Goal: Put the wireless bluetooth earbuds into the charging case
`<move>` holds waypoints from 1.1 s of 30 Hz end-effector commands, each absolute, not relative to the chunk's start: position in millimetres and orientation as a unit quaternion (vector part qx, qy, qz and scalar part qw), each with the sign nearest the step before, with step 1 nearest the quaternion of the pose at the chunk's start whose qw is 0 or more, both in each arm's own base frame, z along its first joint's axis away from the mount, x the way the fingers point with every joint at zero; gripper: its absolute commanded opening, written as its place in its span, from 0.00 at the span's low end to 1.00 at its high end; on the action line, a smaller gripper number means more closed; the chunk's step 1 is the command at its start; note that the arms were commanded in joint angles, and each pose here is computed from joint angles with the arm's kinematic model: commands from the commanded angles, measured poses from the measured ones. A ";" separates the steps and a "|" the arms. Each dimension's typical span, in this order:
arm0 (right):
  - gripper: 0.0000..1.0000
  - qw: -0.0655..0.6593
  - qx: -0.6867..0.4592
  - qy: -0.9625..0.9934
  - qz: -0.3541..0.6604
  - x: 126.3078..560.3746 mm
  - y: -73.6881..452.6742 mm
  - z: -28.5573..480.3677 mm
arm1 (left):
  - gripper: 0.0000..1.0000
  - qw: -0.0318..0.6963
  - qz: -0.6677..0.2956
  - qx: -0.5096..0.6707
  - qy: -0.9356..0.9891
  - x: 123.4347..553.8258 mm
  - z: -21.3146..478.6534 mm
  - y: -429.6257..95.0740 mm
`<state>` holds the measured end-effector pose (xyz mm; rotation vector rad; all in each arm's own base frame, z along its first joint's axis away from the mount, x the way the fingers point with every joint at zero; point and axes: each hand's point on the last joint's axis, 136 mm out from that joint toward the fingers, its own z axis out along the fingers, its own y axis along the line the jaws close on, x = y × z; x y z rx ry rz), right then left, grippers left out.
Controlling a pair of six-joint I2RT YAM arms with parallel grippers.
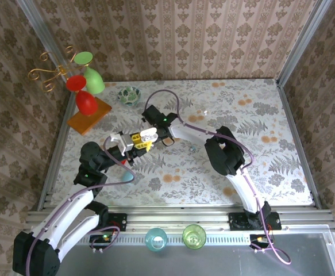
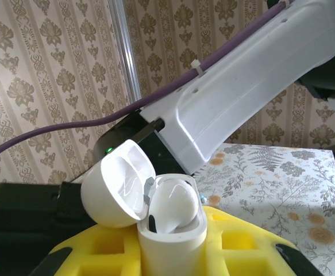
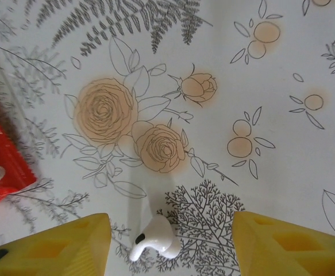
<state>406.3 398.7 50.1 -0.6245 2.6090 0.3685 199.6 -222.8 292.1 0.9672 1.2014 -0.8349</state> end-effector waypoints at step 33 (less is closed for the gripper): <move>0.31 0.159 -0.265 0.950 0.045 385.1 386.4 18.0 | 0.00 0.638 -0.356 0.434 0.527 201.0 288.1 -225.6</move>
